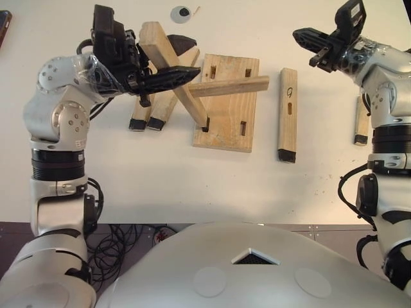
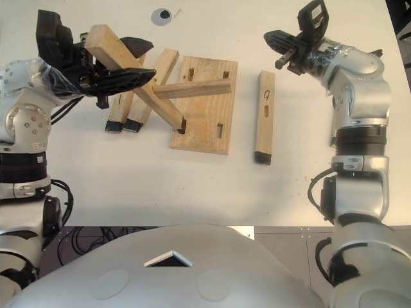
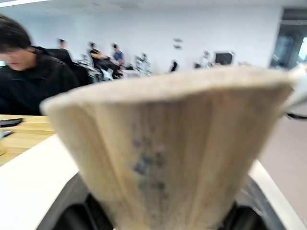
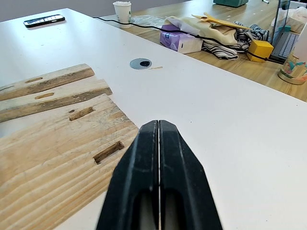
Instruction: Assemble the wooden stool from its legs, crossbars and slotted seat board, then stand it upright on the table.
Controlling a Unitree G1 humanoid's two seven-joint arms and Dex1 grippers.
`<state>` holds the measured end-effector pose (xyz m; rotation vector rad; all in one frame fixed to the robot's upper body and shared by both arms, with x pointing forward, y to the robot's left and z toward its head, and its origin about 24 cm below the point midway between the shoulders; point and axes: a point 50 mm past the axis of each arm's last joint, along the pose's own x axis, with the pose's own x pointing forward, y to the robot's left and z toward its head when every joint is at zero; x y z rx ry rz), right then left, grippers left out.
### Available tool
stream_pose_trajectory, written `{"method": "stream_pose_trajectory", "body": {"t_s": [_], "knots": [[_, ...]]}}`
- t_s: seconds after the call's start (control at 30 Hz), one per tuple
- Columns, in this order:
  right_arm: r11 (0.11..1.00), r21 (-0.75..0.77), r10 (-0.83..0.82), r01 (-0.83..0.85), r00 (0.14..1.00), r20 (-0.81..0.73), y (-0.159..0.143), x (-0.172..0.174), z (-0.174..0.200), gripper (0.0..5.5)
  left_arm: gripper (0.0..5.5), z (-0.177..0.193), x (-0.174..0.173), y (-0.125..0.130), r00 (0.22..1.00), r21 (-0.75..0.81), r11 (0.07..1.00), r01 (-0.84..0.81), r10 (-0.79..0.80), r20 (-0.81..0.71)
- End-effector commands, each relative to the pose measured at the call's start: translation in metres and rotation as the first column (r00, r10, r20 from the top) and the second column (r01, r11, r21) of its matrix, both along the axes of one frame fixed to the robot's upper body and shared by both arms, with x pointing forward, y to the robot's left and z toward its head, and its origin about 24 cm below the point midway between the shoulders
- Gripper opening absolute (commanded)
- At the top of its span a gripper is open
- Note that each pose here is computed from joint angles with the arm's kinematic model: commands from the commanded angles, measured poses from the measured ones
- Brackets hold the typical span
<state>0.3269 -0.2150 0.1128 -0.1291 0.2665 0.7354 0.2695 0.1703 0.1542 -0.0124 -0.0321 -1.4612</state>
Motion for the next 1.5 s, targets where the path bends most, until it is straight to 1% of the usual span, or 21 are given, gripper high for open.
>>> {"method": "stream_pose_trajectory", "body": {"t_s": [0.03, 0.1, 0.2, 0.27, 0.37, 0.5, 0.53, 0.63, 0.73, 0.8, 0.83, 0.87, 0.9, 0.93, 0.97, 1.0, 1.03, 1.17, 1.27, 1.4, 1.5], "knots": [[0.999, 0.045, 0.024, -0.023, 0.999, -0.026, 0.016, -0.009, -0.01, 0.0, 2.06, -0.05, -0.012, 0.009, 0.985, 0.352, 0.935, 0.039, 0.023, -0.17], [0.998, 0.054, 0.011, -0.009, 0.999, -0.034, 0.016, -0.012, -0.013, 0.0, 2.06, -0.053, -0.014, 0.011, 0.982, 0.365, 0.93, 0.039, 0.031, -0.184], [0.998, 0.067, -0.017, 0.02, 0.999, -0.042, 0.016, -0.019, -0.019, 0.0, 2.06, -0.058, -0.016, 0.01, 0.975, 0.366, 0.931, -0.021, 0.1, -0.198], [0.995, 0.087, -0.036, 0.04, 0.998, -0.044, 0.018, -0.022, -0.021, 0.0, 2.06, -0.066, -0.024, 0.005, 0.975, 0.385, 0.922, -0.038, 0.119, -0.189], [0.991, 0.109, -0.07, 0.076, 0.996, -0.06, 0.02, -0.032, -0.03, 0.0, 2.06, -0.087, -0.03, -0.005, 0.957, 0.458, 0.879, -0.132, 0.233, -0.172], [0.988, 0.121, -0.091, 0.098, 0.994, -0.064, 0.022, -0.035, -0.034, 0.0, 2.06, -0.082, -0.021, -0.008, 0.953, 0.447, 0.872, -0.198, 0.279, -0.122], [0.987, 0.123, -0.095, 0.102, 0.994, -0.061, 0.022, -0.034, -0.033, 0.0, 2.43, -0.078, -0.017, -0.007, 0.956, 0.438, 0.875, -0.206, 0.276, -0.103], [0.986, 0.124, -0.102, 0.108, 0.993, -0.053, 0.023, -0.033, -0.033, 0.0, 2.79, -0.062, -0.012, -0.003, 0.968, 0.417, 0.887, -0.2, 0.244, -0.054], [0.986, 0.126, -0.104, 0.109, 0.993, -0.049, 0.023, -0.033, -0.033, 0.0, 3.19, -0.053, -0.016, 0.008, 0.979, 0.445, 0.88, -0.163, 0.2, -0.036], [0.986, 0.126, -0.104, 0.109, 0.993, -0.048, 0.023, -0.033, -0.033, 0.0, 3.47, -0.052, -0.02, 0.022, 0.978, 0.503, 0.847, -0.17, 0.209, -0.023], [0.986, 0.126, -0.106, 0.112, 0.993, -0.048, 0.023, -0.033, -0.034, 0.0, 3.77, -0.051, -0.02, 0.029, 0.972, 0.526, 0.827, -0.2, 0.236, -0.002], [0.985, 0.127, -0.111, 0.116, 0.993, -0.047, 0.022, -0.035, -0.035, 0.0, 3.77, -0.05, -0.015, 0.039, 0.951, 0.544, 0.794, -0.273, 0.309, 0.026], [0.984, 0.128, -0.119, 0.124, 0.992, -0.047, 0.021, -0.036, -0.035, 0.0, 3.77, -0.047, -0.006, 0.05, 0.904, 0.543, 0.744, -0.389, 0.422, 0.069], [0.983, 0.129, -0.129, 0.134, 0.99, -0.048, 0.019, -0.037, -0.036, 0.0, 3.77, -0.045, 0.004, 0.061, 0.83, 0.52, 0.686, -0.51, 0.55, 0.088], [0.981, 0.129, -0.137, 0.143, 0.989, -0.049, 0.018, -0.038, -0.037, 0.0, 3.77, -0.044, 0.011, 0.067, 0.759, 0.495, 0.636, -0.592, 0.646, 0.077], [0.98, 0.129, -0.148, 0.153, 0.988, -0.049, 0.017, -0.038, -0.037, 0.0, 3.77, -0.046, 0.016, 0.071, 0.689, 0.476, 0.595, -0.648, 0.724, 0.031], [0.978, 0.128, -0.159, 0.163, 0.986, -0.048, 0.015, -0.037, -0.037, 0.0, 3.77, -0.051, 0.019, 0.071, 0.633, 0.476, 0.562, -0.677, 0.774, -0.014], [0.963, 0.126, -0.236, 0.236, 0.972, -0.014, 0.007, -0.026, -0.03, 0.0, 3.77, -0.081, 0.018, 0.065, 0.484, 0.56, 0.462, -0.688, 0.867, -0.12], [0.944, 0.13, -0.309, 0.304, 0.951, 0.017, -0.003, -0.017, -0.023, 0.0, 3.77, -0.098, 0.013, 0.066, 0.418, 0.626, 0.394, -0.673, 0.901, -0.118], [0.93, 0.129, -0.352, 0.345, 0.936, 0.033, -0.01, -0.013, -0.02, 0.0, 3.77, -0.117, -0.001, 0.073, 0.382, 0.717, 0.335, -0.611, 0.918, -0.103], [0.926, 0.126, -0.363, 0.356, 0.931, 0.039, -0.011, -0.013, -0.02, 0.0, 3.19, -0.13, -0.01, 0.073, 0.362, 0.759, 0.324, -0.565, 0.924, -0.125]]}}
